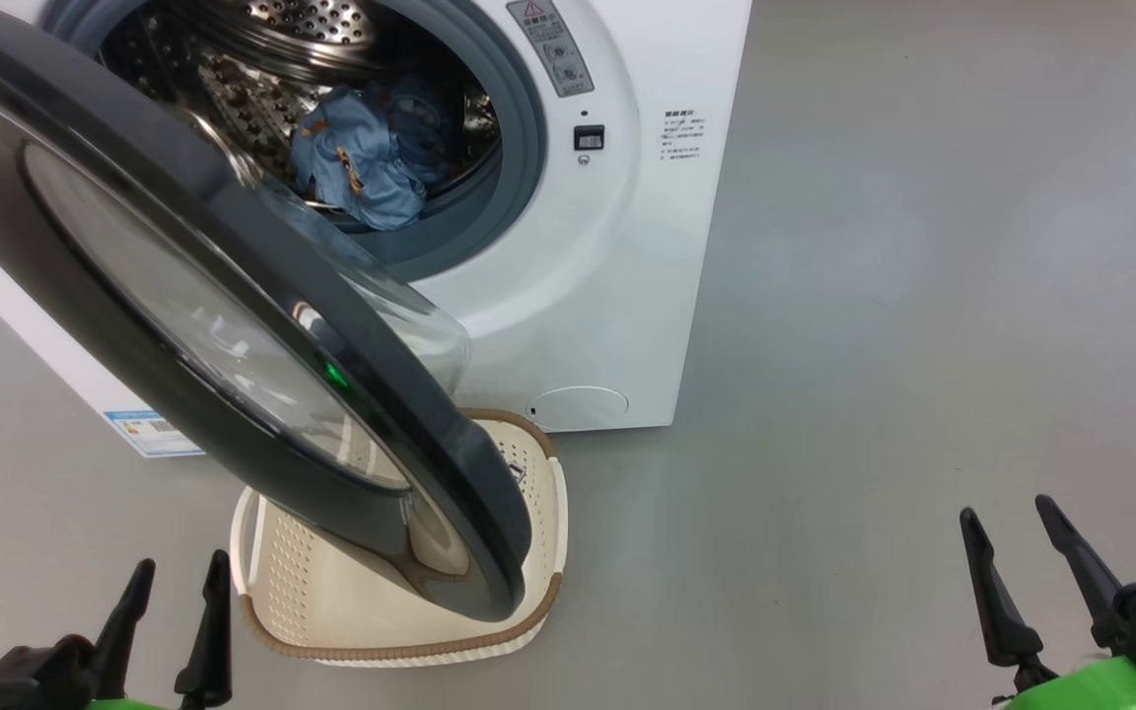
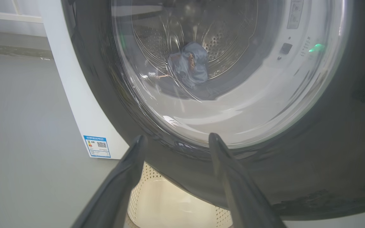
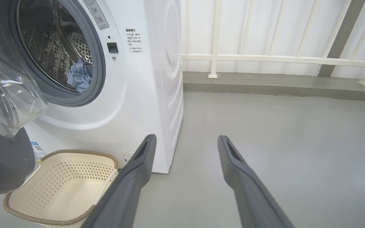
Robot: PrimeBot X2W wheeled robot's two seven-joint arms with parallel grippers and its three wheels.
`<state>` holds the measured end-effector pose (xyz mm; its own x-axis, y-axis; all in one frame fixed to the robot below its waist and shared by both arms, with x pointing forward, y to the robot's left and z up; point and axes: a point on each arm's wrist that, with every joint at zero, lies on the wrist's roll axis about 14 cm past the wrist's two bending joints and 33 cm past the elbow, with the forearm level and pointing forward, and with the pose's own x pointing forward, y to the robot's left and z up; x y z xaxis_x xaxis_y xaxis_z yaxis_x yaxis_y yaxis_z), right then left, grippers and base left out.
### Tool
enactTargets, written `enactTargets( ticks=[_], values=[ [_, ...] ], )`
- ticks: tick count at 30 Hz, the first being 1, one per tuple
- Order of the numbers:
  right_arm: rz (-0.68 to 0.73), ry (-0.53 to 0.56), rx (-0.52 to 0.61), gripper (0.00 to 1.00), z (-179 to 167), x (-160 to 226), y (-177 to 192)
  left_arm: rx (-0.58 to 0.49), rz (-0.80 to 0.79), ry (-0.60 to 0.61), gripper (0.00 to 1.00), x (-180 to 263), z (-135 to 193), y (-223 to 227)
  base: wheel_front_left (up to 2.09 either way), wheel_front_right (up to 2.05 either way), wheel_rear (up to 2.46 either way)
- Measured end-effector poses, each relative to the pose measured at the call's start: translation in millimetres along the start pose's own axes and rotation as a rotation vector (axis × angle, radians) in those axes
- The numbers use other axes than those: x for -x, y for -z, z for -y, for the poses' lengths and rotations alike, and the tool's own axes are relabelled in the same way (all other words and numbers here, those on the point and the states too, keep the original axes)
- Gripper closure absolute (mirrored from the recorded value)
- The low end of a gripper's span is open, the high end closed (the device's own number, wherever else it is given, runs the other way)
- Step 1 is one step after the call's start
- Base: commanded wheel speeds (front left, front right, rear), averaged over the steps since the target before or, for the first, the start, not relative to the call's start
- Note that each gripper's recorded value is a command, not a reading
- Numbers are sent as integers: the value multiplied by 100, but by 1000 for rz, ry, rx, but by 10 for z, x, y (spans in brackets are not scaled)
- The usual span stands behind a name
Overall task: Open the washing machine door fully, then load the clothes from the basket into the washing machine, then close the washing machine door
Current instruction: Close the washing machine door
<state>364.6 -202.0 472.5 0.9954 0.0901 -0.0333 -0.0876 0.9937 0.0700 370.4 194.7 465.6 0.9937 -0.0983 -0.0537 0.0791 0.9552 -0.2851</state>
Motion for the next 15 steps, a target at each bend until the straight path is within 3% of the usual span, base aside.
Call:
enactTargets(
  ticks=[15],
  values=[
    [8,-7,0,0,-20,-36,-23,-1,-1,-4,0,11,-11,4,0,0,0]
  ],
)
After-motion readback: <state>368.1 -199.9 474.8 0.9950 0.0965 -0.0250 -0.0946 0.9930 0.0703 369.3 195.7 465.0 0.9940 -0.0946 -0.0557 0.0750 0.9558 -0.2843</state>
